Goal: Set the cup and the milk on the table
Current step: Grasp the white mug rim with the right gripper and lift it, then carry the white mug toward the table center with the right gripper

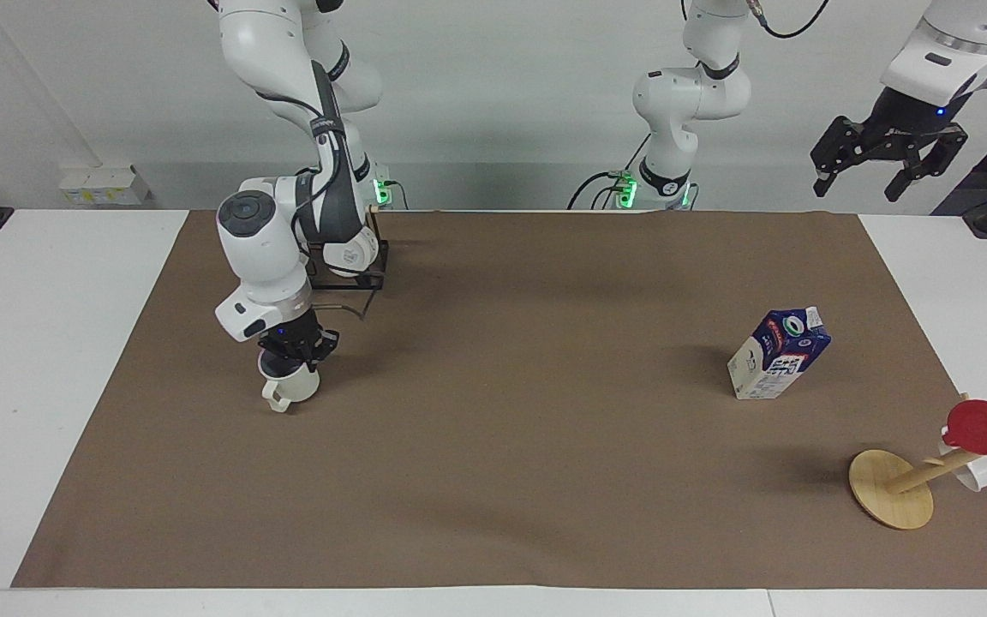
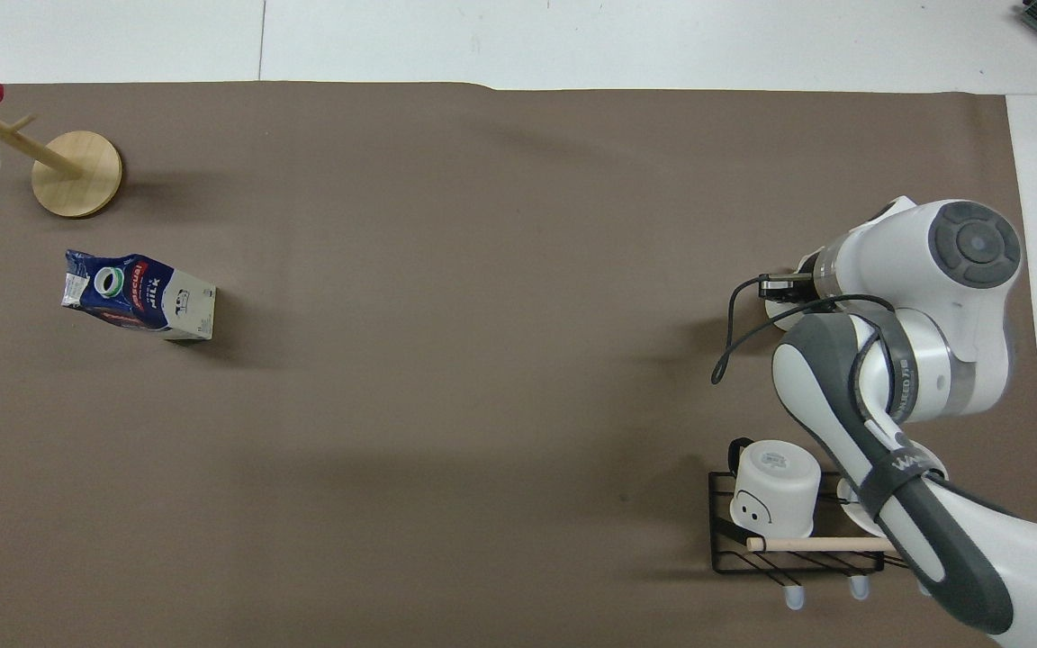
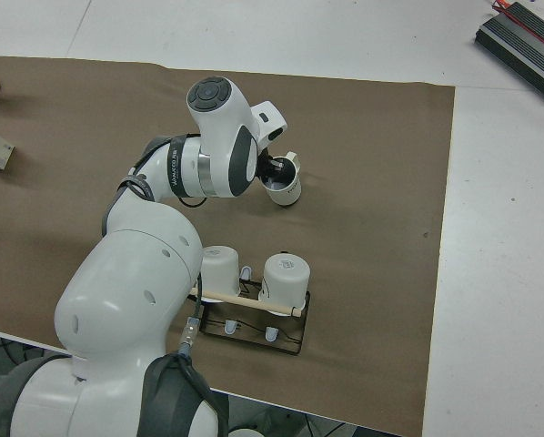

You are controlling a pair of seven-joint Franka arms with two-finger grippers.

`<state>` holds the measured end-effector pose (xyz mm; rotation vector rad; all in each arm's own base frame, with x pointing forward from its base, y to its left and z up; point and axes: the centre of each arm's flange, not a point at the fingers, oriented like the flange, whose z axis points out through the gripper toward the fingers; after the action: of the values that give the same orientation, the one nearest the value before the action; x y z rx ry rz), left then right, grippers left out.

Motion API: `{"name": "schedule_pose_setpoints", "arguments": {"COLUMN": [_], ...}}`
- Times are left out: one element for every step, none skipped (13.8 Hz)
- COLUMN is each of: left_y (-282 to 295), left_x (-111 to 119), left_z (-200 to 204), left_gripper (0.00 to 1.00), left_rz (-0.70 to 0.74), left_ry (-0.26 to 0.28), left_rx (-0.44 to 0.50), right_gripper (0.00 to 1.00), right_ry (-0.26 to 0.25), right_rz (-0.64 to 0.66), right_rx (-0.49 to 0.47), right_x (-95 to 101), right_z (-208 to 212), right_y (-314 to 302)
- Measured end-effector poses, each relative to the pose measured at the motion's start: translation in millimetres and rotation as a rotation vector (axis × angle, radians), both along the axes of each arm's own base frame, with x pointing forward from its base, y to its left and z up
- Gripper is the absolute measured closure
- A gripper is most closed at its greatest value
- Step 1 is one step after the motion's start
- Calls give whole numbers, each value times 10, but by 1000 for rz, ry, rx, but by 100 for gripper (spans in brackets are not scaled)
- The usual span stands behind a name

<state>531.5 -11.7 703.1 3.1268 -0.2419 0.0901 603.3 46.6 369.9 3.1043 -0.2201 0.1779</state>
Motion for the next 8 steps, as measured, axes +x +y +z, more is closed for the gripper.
{"name": "schedule_pose_setpoints", "arguments": {"left_y": [0, -2, -6, -8, -10, -10, -10, -10], "left_x": [0, 0, 0, 0, 0, 0, 0, 0], "left_z": [0, 0, 0, 0, 0, 0, -1, -2], "left_gripper": [0, 0, 0, 0, 0, 0, 0, 0], "left_rz": [0, 0, -1, -2, -2, -2, -2, -2], "left_ry": [0, 0, 0, 0, 0, 0, 0, 0], "left_rx": [0, 0, 0, 0, 0, 0, 0, 0], "right_gripper": [96, 96, 96, 96, 96, 96, 96, 96], "right_ry": [-21, -39, -56, -71, -82, -90, -96, -100], "right_rz": [-70, -139, -194, -238, -277, -313, -345, -369], "right_rx": [10, 21, 32, 42, 52, 62, 74, 85], "right_x": [47, 87, 124, 154, 177, 190, 191, 178], "right_z": [84, 160, 233, 296, 348, 387, 416, 437], "right_y": [10, 28, 57, 91, 134, 213, 356, 549]}}
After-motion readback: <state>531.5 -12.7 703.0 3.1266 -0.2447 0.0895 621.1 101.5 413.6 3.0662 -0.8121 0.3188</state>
